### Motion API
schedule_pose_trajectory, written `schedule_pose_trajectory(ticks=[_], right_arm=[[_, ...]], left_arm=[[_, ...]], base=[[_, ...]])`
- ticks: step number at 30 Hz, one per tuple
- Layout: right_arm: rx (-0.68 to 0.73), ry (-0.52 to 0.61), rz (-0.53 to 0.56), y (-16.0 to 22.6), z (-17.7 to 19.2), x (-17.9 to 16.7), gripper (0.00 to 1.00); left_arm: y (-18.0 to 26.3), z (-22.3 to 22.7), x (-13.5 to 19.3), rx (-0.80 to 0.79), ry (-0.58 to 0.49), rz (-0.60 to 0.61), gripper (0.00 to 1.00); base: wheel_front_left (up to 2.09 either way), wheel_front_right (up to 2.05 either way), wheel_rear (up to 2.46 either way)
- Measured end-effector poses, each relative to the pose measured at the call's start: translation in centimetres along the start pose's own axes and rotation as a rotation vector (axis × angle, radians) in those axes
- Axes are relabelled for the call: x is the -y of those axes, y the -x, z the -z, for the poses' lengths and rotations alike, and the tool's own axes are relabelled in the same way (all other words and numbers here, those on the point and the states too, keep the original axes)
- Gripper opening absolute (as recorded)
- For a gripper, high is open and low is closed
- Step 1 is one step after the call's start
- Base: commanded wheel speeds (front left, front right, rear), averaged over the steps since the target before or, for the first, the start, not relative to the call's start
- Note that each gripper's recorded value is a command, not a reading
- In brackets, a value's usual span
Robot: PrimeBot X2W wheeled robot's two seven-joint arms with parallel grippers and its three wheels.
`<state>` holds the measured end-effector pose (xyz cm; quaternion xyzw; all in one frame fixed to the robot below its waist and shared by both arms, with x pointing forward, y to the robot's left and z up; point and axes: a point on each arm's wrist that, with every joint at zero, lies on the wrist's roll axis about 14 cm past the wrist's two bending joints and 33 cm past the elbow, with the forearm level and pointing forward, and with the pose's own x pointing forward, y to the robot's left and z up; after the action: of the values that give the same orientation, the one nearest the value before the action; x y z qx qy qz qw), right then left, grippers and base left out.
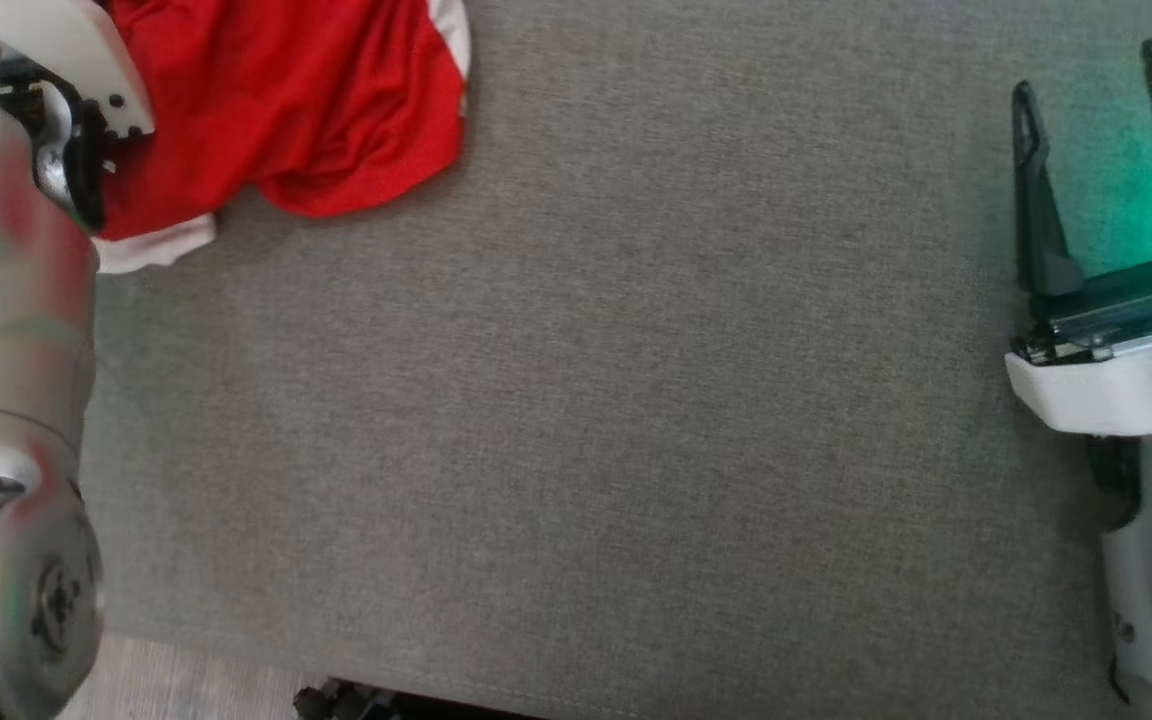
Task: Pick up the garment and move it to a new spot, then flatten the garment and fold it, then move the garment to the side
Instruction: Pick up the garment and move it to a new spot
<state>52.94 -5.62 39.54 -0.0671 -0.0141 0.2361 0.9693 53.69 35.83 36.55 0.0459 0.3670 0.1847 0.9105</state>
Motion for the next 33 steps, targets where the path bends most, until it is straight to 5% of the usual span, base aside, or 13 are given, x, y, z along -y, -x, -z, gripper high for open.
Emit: schedule_pose_trajectory(ticks=[2,3,4,11,21,28,33], right_arm=[[-0.003,0.001,0.011,0.1,0.3,0.4,1.00],[-0.005,0.001,0.015,0.1,0.4,0.5,1.00],[-0.005,0.000,0.019,0.1,0.5,0.6,1.00],[-0.004,-0.008,0.027,-0.2,0.5,0.7,1.00],[0.047,-0.046,0.069,0.6,-4.2,0.5,1.00],[0.108,-0.052,0.143,3.9,-9.0,1.8,1.00],[0.139,-0.071,0.233,7.8,-11.4,4.0,1.00]], left_arm=[[-0.6,0.2,0.3,-0.012,-0.005,0.003,1.00],[-0.8,0.1,0.4,-0.014,-0.009,0.011,0.58],[-0.9,0.1,0.5,-0.015,-0.014,0.019,0.00],[-0.4,-3.4,0.7,0.144,-0.093,0.042,0.00],[6.8,-16.8,1.0,0.543,-0.269,0.088,0.00],[16.0,-25.5,5.3,0.826,-0.383,0.177,0.00],[22.6,-28.5,12.4,0.971,-0.463,0.318,0.00]], base=[[0.00,0.00,0.00],[0.00,0.00,0.00],[0.00,0.00,0.00],[0.00,0.00,0.00],[0.00,0.00,0.00],[0.00,0.00,0.00],[0.00,0.00,0.00]])
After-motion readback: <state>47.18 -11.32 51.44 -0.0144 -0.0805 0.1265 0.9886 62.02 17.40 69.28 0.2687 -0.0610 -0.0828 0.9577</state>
